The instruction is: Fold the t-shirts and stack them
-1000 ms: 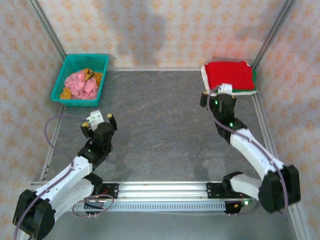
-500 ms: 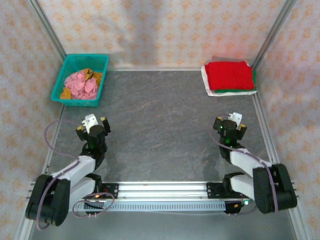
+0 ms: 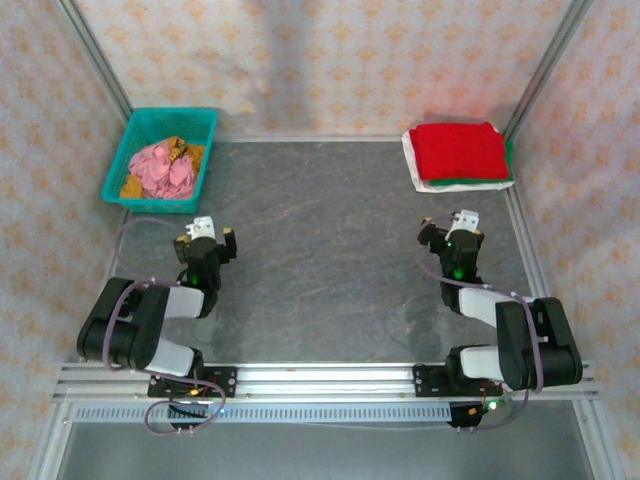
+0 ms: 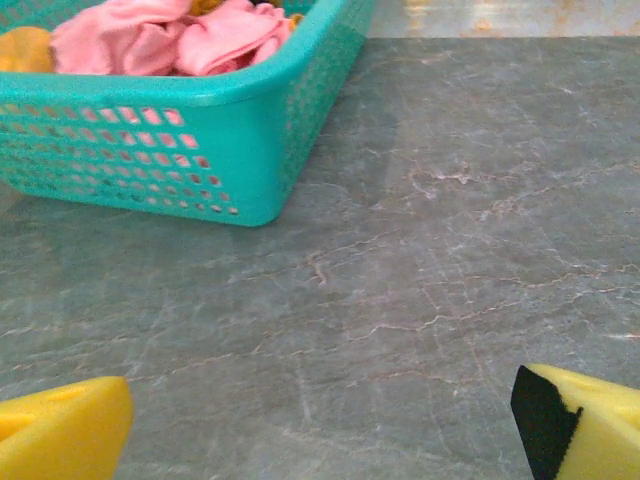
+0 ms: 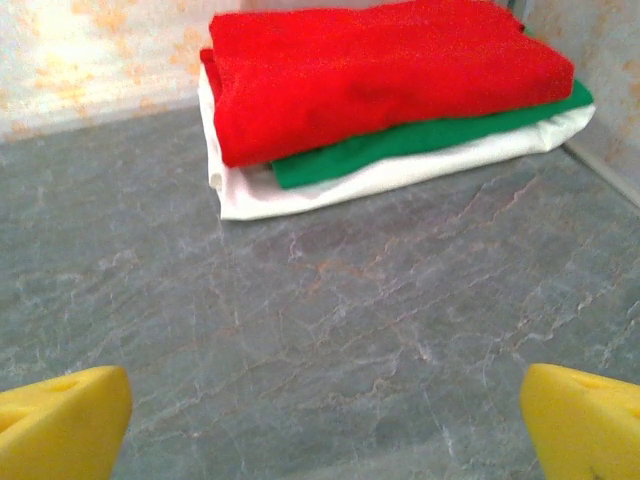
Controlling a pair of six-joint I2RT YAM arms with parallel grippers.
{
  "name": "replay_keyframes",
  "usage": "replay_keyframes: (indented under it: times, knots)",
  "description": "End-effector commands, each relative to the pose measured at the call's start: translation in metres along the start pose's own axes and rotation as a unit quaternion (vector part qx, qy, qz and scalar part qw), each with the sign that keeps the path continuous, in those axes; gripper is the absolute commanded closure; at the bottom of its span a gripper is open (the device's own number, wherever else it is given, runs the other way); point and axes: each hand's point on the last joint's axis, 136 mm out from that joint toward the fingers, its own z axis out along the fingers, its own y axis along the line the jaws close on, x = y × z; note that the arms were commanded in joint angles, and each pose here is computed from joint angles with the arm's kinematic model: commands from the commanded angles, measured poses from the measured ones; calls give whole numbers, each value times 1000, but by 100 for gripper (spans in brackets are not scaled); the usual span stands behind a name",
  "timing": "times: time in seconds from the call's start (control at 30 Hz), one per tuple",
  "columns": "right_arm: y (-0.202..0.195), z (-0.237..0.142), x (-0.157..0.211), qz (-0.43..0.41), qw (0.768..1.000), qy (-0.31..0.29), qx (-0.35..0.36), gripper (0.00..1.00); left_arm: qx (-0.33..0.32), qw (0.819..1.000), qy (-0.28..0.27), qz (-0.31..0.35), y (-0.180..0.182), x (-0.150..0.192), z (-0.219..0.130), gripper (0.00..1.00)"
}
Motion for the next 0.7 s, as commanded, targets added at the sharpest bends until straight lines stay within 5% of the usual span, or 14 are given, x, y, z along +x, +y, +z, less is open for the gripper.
replay_keyframes:
  times: [0.0, 0.2, 0.67]
  knots:
    - [-6, 7, -2, 5, 999, -41, 0, 1, 2, 1000, -10, 6, -7, -28, 17, 2]
    - [-8, 41, 13, 0, 999, 43, 19, 1, -11, 1000, 0, -17, 5, -26, 21, 0]
    - [-3, 38, 12, -7, 1000, 23, 2, 1, -10, 1000, 0, -17, 4, -26, 21, 0]
